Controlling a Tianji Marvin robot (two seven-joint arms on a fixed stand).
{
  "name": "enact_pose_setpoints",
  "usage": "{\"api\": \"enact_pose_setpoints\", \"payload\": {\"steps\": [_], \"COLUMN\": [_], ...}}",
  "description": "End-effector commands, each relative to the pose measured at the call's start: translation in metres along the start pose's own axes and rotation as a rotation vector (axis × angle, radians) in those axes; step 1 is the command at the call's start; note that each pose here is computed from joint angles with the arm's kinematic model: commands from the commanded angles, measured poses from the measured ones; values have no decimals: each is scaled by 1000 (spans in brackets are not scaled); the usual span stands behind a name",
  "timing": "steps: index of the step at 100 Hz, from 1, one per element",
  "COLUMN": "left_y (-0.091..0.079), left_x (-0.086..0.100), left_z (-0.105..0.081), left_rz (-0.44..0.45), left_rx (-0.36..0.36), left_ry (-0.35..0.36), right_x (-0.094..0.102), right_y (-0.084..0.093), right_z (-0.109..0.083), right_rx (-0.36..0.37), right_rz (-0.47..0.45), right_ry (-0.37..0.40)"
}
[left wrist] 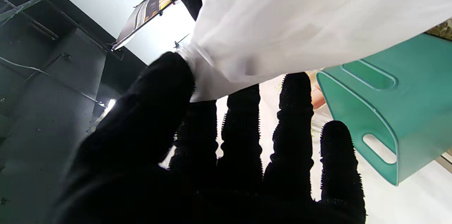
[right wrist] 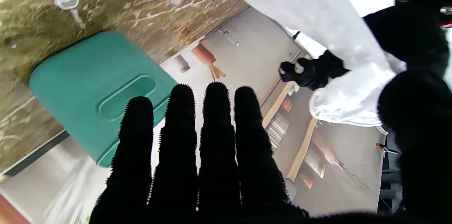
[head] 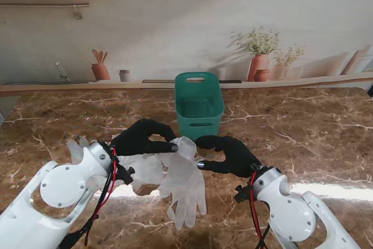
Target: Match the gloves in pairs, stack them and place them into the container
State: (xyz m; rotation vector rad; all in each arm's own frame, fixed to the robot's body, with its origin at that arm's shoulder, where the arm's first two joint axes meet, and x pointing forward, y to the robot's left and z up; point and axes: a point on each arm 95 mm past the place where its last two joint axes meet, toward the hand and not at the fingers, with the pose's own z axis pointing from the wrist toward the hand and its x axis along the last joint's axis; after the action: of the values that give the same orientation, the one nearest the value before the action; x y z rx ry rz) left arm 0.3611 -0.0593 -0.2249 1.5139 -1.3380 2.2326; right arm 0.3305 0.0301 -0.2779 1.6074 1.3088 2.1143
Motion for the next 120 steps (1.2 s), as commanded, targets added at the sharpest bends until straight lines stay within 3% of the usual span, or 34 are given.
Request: {"api": "enact_pose_setpoints", "payload": {"steps": [1,21,58,93,120], "left_y": [6,9,17,22,23], "left_x": [-5,-12,-19,-22,-26], "left_z": [1,4,5,3,-3], "left_rz": [6,36,58,41,-19], "left_rx": [-12,3,14,18,8], "left_ry": [-11,-32,-44,-40,-56], "right_x": [-5,-2,8,17,23], "right_y": [-5,-11,-19,-36,-30], "right_z": [-1,-2,-2,3,3], "right_rx": [10,9,-84,-204,-310], "right_rz": [19,127,197,160,100], "right_ry": [5,49,80,63,97]}}
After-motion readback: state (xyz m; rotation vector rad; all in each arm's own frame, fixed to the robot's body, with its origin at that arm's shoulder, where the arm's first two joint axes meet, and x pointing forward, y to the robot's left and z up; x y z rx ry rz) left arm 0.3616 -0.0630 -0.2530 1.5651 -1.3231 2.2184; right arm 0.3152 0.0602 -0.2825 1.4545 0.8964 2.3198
